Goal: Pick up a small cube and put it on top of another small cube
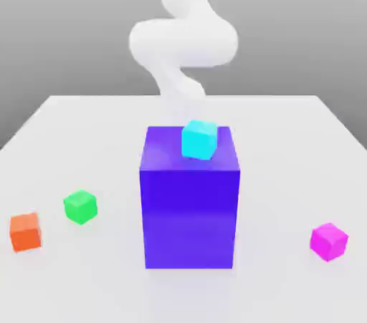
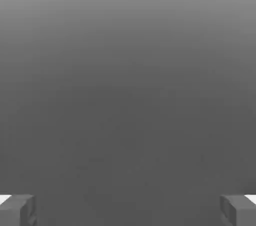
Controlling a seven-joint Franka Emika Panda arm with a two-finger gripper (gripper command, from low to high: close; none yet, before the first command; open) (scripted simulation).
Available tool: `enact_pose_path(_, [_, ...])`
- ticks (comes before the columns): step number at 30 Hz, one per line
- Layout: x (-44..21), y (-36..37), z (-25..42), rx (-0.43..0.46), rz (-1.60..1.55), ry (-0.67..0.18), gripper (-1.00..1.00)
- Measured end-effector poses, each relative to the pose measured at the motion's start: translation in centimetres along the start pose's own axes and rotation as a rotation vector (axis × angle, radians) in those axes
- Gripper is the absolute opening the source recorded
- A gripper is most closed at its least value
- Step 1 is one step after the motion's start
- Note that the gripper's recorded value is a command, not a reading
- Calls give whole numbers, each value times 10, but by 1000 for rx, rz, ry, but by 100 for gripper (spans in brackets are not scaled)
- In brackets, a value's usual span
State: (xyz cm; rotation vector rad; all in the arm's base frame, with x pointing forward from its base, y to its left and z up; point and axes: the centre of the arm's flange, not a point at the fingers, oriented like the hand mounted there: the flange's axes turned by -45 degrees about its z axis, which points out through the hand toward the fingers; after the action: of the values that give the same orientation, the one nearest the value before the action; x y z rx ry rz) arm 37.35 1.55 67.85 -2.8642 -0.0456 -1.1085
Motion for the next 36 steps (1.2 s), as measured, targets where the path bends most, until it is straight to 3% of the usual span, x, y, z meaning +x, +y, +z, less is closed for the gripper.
enact_pose_path(9, [-40,-74,146,196,-66,-240,0])
enact_pose_path(16, [-112,-146,238,261,-142,-430,0])
enact_pose_path(27, [-269,-236,322,220,-330,-665,0])
enact_pose_path(36, [-370,-246,368,115,-446,-734,0])
